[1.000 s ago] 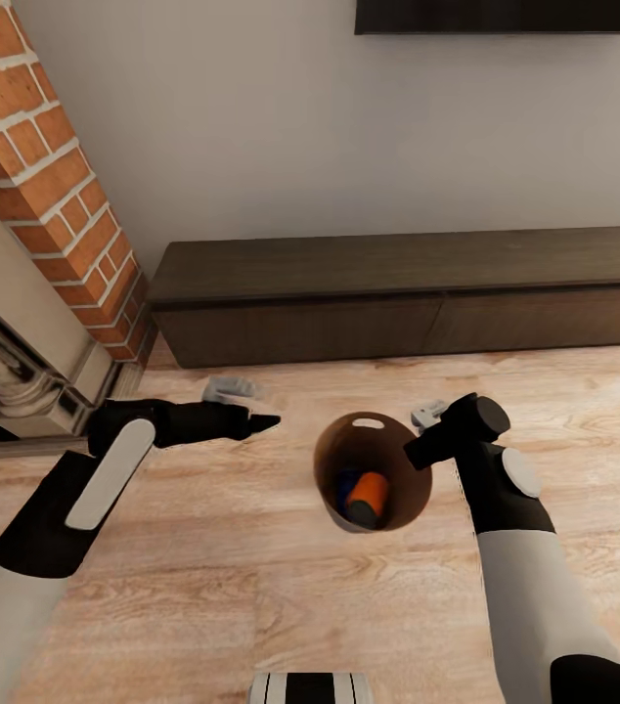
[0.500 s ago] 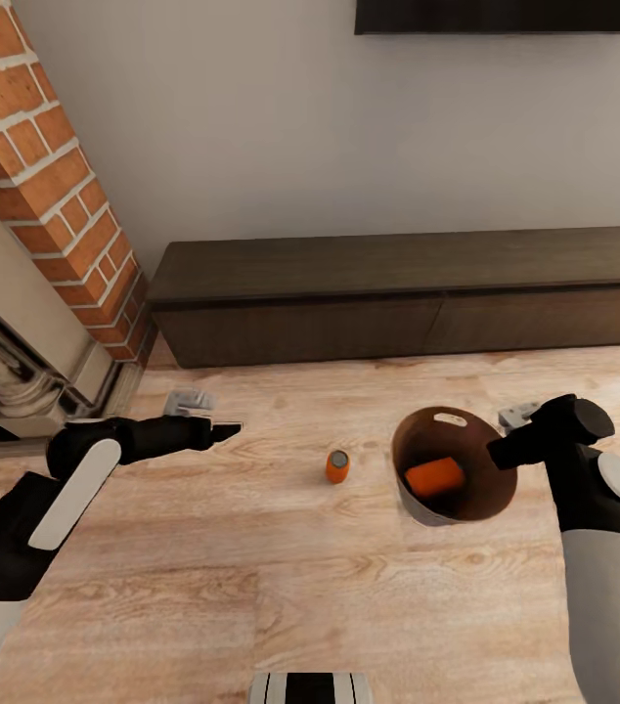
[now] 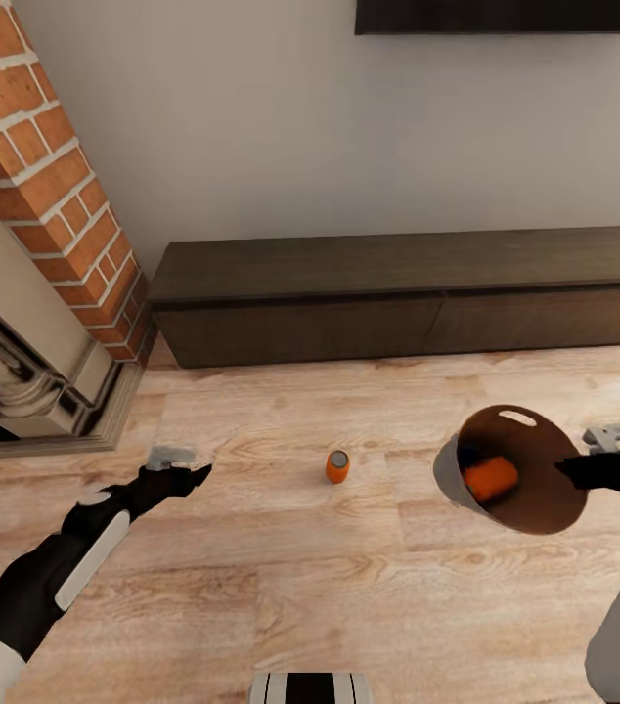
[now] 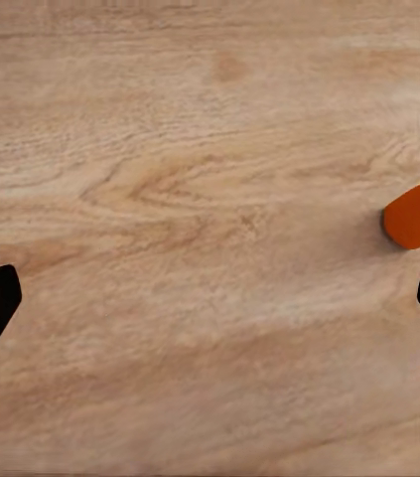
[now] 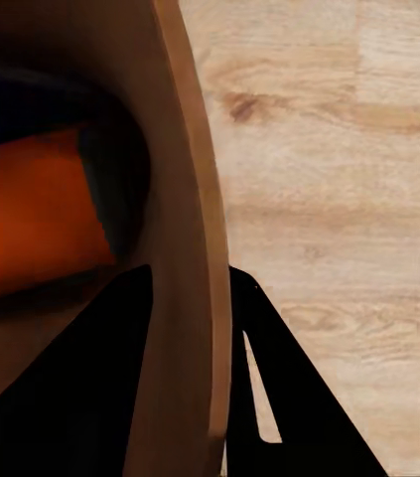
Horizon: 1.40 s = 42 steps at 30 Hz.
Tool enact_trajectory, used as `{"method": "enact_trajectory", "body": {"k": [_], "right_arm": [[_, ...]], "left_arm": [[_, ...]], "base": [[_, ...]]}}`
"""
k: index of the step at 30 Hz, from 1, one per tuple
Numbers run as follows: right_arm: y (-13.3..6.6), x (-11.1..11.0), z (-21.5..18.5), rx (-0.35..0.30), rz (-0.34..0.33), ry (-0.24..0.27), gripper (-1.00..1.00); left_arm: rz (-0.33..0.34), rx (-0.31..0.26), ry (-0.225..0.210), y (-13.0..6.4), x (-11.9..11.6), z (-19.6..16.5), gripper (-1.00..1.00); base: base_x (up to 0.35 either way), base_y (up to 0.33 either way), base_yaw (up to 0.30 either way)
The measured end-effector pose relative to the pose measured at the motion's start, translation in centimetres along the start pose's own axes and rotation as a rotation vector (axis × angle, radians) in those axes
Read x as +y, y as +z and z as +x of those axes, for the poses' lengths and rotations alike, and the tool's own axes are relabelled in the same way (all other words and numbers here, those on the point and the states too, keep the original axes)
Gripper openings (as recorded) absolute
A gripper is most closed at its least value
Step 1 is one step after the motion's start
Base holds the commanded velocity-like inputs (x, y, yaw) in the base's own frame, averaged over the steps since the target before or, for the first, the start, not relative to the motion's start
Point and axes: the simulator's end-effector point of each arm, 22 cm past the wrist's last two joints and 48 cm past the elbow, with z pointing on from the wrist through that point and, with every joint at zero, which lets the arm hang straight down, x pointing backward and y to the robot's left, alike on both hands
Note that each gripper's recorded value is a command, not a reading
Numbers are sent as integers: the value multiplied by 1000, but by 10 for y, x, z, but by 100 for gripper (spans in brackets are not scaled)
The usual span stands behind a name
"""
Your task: Put the three can of soda from the living room inside the tash can in the kitchen.
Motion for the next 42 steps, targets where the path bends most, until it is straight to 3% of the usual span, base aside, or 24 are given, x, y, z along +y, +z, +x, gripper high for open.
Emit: {"method": "enact_trajectory", "body": {"k": [2, 5, 7, 10, 15, 23, 28, 32, 33, 42], "right_arm": [[-2, -8, -1, -119, -1, 14, -100], [6, -15, 28, -162, 41, -2, -100], [15, -8, 43, -201, 30, -6, -100], [20, -13, 60, -280, 67, 11, -100], [36, 1, 97, -271, 48, 8, -100], [46, 9, 117, -373, 31, 48, -100], [57, -4, 132, -377, 127, 87, -100], [61, -4, 137, -372, 138, 93, -100], [62, -3, 138, -371, 140, 98, -100], [63, -3, 142, -370, 144, 104, -100]], "left_arm": [[-15, -21, -3, -1, 6, 24, 100], [-29, -27, 1, -1, 11, 48, 100], [-42, -28, 23, -2, 16, 62, 100], [-66, -21, 70, -4, 25, 87, 100], [-75, -14, 84, -12, 28, 117, 100], [-96, 2, 89, -18, 39, 153, 100], [-99, -1, 91, -18, 40, 157, 100], [-119, 36, 86, -20, 50, 176, 100], [-139, 67, 79, -23, 58, 194, 100], [-135, 76, 58, -20, 48, 207, 100]], "base": [[0, 0, 0], [0, 0, 0], [0, 0, 0], [0, 0, 0], [0, 0, 0], [0, 0, 0], [0, 0, 0], [0, 0, 0], [0, 0, 0], [0, 0, 0]]}}
